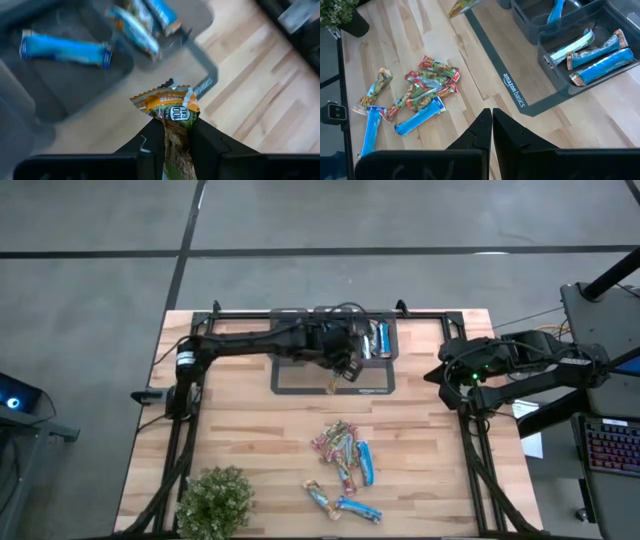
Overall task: Pick and place Granola Bars by type
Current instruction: Put the yellow granola bar into the right black bin
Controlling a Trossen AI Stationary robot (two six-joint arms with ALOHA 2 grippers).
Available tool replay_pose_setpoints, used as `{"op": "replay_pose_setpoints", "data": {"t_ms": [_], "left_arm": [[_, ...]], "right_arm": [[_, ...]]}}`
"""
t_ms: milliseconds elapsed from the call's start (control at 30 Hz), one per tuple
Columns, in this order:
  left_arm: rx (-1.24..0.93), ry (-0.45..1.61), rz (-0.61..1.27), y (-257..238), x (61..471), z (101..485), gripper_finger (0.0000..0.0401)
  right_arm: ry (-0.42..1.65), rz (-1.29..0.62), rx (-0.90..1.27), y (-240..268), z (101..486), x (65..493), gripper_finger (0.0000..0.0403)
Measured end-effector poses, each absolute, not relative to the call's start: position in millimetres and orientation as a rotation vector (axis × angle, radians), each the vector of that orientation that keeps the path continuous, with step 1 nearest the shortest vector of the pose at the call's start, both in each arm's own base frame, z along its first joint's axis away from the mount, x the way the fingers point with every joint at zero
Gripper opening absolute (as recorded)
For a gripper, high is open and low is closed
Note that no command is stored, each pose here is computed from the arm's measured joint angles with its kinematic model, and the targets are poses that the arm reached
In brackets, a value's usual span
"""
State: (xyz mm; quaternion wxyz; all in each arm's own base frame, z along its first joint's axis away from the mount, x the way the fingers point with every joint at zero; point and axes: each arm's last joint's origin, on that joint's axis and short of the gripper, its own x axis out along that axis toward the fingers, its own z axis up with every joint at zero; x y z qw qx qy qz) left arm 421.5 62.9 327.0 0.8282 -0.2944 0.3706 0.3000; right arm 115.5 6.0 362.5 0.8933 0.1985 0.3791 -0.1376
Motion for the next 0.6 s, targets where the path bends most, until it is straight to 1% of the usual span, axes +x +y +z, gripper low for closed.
{"op": "replay_pose_setpoints", "data": {"t_ms": [200, 400, 600], "left_arm": [[-0.619, 0.698, 0.614, 75, 425, 340, 0.0057], [-0.661, 0.612, 0.553, 85, 430, 346, 0.0057], [-0.681, 0.524, 0.536, 97, 433, 352, 0.0057]], "right_arm": [[0.787, -0.288, 0.415, 6, 362, 116, 0.0008], [0.783, -0.299, 0.436, 6, 362, 116, 0.0008], [0.782, -0.302, 0.438, 6, 362, 116, 0.0008]]}}
